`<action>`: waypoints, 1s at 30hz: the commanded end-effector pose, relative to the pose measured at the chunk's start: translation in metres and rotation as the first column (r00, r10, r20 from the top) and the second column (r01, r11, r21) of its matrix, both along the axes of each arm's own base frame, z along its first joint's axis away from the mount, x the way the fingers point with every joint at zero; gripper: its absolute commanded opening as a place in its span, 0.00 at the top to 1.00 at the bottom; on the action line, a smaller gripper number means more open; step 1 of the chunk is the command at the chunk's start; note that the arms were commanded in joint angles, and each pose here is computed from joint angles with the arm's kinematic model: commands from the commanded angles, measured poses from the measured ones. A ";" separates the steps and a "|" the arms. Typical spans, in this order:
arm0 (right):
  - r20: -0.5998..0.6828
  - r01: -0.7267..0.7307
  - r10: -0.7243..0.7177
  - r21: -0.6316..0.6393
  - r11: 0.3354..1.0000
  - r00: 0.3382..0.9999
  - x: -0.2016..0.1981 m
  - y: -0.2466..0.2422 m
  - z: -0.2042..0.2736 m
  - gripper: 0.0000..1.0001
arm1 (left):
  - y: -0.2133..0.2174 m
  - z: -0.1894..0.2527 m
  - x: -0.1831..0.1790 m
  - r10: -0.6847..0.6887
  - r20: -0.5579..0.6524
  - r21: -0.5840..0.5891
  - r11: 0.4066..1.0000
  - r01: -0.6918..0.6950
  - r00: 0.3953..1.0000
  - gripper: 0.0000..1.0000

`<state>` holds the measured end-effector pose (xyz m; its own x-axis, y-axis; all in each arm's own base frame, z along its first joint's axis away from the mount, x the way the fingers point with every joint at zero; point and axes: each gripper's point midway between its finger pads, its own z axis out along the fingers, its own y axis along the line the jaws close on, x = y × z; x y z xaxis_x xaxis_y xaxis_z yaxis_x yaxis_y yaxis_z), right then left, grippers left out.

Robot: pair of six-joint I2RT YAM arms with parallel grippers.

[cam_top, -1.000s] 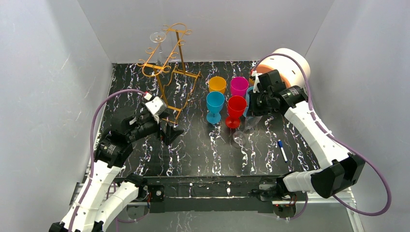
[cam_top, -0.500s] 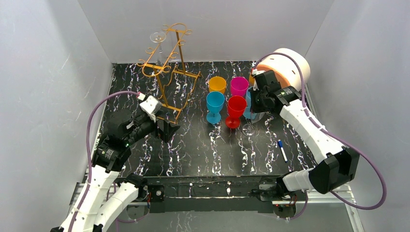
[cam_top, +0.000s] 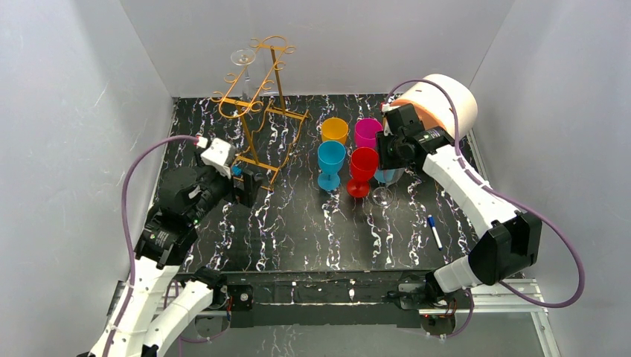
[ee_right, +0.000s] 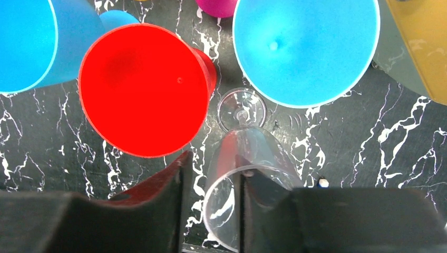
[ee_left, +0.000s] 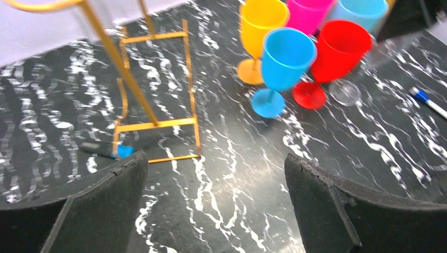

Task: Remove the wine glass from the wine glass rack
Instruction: Place the wine glass at the center of the board, then pick up the wine glass from the wine rack.

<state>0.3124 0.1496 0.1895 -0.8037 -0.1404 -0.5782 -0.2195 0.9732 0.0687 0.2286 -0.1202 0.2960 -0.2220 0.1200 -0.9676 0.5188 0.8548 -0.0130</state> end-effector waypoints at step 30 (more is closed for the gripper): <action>0.497 -0.451 0.130 0.609 0.653 0.858 -0.056 0.086 0.178 0.23 | 0.173 -0.004 0.020 0.900 0.054 0.170 0.419 -0.892 0.433 0.02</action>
